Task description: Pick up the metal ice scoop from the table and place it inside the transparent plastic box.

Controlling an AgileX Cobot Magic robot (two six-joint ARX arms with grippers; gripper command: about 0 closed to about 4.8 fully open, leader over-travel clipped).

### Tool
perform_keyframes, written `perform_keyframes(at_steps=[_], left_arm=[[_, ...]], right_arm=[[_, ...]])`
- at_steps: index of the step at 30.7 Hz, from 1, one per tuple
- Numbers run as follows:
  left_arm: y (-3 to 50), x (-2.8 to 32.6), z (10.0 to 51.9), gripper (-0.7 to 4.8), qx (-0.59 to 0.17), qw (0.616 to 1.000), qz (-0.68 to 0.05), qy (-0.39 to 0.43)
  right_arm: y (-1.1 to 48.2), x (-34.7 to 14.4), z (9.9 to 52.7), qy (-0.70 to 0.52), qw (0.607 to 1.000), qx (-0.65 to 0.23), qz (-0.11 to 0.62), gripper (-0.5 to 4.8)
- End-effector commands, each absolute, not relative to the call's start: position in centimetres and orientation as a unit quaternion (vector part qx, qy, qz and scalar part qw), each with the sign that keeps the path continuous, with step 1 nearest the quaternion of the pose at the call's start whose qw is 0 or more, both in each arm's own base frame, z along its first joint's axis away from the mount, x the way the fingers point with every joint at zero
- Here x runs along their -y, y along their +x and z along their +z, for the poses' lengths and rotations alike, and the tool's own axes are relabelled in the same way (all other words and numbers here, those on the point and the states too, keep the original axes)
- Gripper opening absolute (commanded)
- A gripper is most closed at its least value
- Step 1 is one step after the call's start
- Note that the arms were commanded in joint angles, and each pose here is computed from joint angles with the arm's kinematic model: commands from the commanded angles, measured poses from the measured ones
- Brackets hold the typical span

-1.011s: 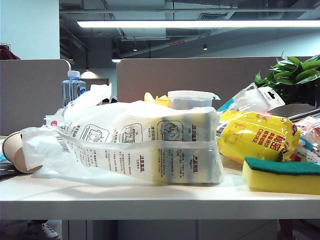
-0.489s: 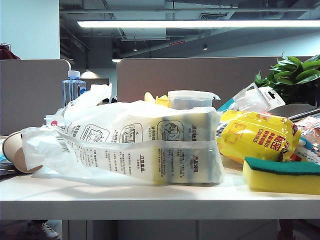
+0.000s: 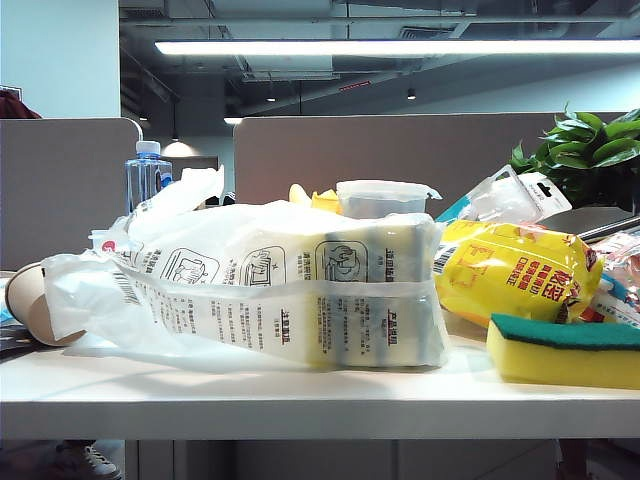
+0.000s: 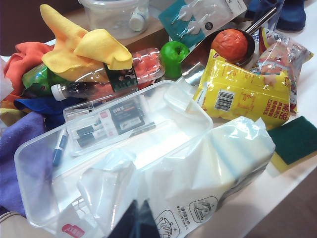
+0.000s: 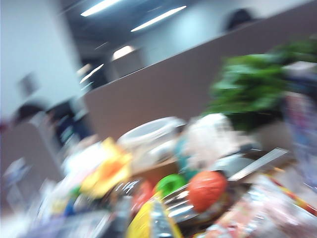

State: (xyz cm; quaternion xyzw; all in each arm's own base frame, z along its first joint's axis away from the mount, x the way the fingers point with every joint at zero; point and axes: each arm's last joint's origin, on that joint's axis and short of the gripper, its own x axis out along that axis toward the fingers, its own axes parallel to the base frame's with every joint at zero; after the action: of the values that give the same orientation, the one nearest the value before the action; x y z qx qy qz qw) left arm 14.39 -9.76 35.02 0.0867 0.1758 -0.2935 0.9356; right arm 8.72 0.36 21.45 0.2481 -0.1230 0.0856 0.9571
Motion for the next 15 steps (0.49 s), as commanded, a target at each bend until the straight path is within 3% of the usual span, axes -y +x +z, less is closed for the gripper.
perform_keyframes(at_steps=[1, 3, 10, 13, 15], left_arm=[[14.4, 9.8, 35.3, -0.05, -0.166, 0.937, -0.296, 0.086], [14.4, 9.8, 35.3, -0.05, -0.166, 0.937, -0.296, 0.086], [14.4, 9.8, 35.3, -0.05, -0.166, 0.937, -0.296, 0.086], [14.4, 9.8, 35.3, -0.05, -0.166, 0.937, -0.296, 0.085], [14.4, 9.7, 35.3, -0.05, -0.166, 0.937, -0.296, 0.086]], right_arm=[[9.3, 0.0, 21.7, 0.343, 0.932, 0.113, 0.030, 0.90], [10.0, 0.0, 21.8, 0.361, 0.928, 0.089, 0.023, 0.95], [15.6, 0.0, 24.8, 0.401, 0.914, 0.056, 0.011, 3.16], [18.9, 0.4, 26.0, 0.430, 0.902, 0.032, 0.006, 4.79], [21.2, 0.7, 26.5, 0.463, 0.886, 0.012, 0.004, 4.79]])
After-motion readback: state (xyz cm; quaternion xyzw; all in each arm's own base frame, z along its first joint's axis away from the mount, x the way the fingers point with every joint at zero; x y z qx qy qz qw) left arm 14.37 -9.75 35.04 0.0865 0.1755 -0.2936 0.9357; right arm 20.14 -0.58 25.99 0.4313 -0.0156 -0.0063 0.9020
